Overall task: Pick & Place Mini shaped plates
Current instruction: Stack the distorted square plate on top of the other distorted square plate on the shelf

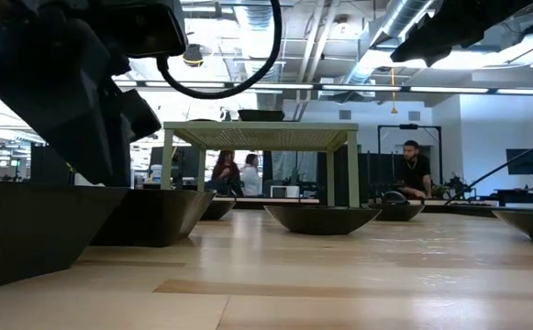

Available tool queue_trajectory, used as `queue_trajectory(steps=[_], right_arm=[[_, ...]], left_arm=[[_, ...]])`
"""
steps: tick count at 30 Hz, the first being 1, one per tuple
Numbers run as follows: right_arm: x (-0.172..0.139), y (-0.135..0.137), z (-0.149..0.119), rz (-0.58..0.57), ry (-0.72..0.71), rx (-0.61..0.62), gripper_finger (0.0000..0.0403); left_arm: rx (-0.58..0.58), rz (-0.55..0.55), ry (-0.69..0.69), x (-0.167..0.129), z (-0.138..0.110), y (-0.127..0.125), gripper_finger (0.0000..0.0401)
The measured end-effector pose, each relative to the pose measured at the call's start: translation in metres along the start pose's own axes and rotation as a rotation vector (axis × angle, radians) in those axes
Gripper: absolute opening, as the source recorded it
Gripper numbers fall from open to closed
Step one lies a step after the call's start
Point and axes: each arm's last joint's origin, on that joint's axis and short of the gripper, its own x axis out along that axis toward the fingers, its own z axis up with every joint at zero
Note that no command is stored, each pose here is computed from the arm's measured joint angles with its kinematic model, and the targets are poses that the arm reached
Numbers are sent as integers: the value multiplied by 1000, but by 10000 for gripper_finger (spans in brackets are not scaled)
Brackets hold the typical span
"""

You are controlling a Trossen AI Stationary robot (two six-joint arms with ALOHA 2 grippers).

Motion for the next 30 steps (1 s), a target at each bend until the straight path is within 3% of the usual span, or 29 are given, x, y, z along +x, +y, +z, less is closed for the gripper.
queue_trajectory(steps=[6,10,14,20,24,30], right_arm=[[0,0,0,0,-1,0,87],[0,0,0,1,-5,2,87],[0,0,1,1,-6,3,87],[0,0,1,1,-6,3,87],[0,0,1,1,-9,5,87],[0,0,5,2,-48,20,87]], left_arm=[[2,46,19,4,-10,7,144],[0,48,3,5,-10,7,149],[32,49,5,5,-10,7,116],[71,69,-14,4,-8,8,12],[132,96,-59,-6,-1,6,10],[248,155,-290,-60,44,14,7]])
